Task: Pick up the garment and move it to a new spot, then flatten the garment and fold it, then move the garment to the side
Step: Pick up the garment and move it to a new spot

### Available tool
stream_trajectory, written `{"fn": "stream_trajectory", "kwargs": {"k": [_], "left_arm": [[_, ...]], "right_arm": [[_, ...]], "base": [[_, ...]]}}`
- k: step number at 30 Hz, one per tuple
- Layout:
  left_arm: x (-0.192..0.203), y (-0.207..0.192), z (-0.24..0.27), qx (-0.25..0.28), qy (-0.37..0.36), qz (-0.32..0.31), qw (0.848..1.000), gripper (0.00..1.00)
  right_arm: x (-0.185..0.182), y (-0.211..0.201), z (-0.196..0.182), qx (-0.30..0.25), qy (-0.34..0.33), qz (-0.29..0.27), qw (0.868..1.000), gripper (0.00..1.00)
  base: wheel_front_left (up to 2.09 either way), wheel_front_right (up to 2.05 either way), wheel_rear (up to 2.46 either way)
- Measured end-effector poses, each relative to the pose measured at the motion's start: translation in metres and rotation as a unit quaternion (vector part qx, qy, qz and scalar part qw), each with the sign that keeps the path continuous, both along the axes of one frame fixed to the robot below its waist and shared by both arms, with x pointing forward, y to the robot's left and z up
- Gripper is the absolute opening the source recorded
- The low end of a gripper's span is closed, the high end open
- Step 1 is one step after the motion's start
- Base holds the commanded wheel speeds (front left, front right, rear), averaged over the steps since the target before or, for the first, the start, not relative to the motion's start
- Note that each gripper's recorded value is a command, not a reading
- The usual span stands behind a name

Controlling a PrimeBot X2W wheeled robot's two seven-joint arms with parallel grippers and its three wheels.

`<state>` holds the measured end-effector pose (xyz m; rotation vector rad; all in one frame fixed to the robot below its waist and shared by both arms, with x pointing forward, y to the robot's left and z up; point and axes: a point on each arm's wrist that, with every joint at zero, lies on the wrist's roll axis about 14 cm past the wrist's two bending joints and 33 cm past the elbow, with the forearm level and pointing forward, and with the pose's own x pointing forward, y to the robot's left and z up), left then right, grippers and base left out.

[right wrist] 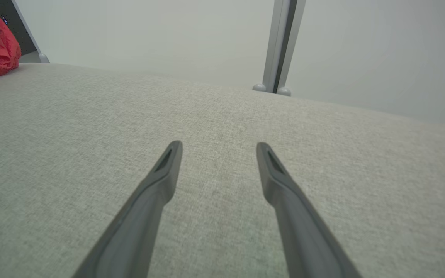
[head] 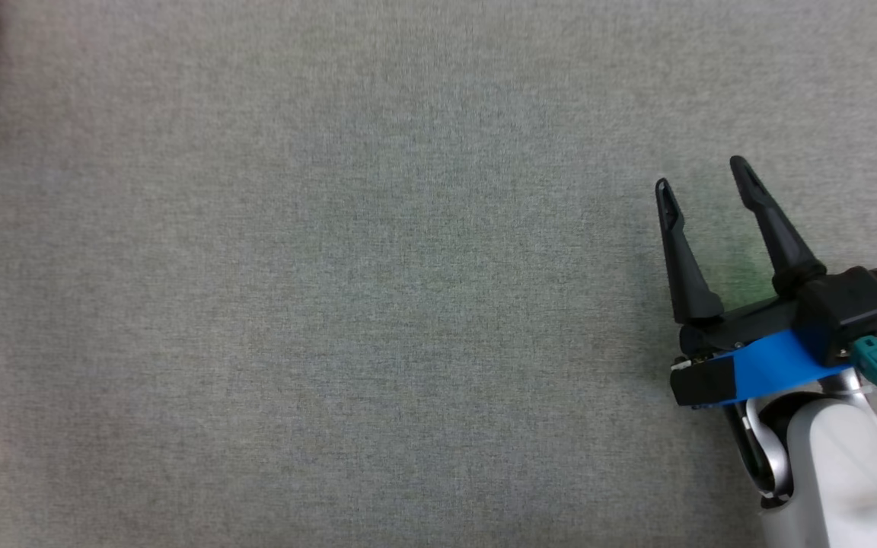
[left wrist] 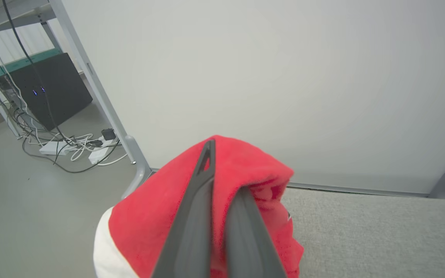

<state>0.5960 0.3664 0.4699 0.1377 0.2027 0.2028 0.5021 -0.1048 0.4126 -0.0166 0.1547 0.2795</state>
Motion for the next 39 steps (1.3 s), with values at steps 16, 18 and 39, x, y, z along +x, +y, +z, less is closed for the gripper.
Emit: {"fn": "stream_trajectory", "kwargs": {"k": [16,18,39], "left_arm": [[-0.026,-0.242,0.18,-0.13,-0.174,-0.306,0.927,0.0],[-0.045,-0.272,0.195,-0.162,-0.185,-0.344,0.906,0.0],[-0.137,-0.258,-0.074,-0.147,0.084,-0.28,0.945,1.0]], "right_arm": [[-0.045,-0.043,0.06,0.021,-0.053,-0.059,0.997,1.0],[-0.051,-0.054,0.066,0.019,-0.06,-0.073,0.995,1.0],[-0.069,-0.087,0.056,0.029,-0.051,-0.124,0.991,1.0]], "base": [[0.0,0.0,0.0],[0.0,0.0,0.0],[0.0,0.0,0.0]]}}
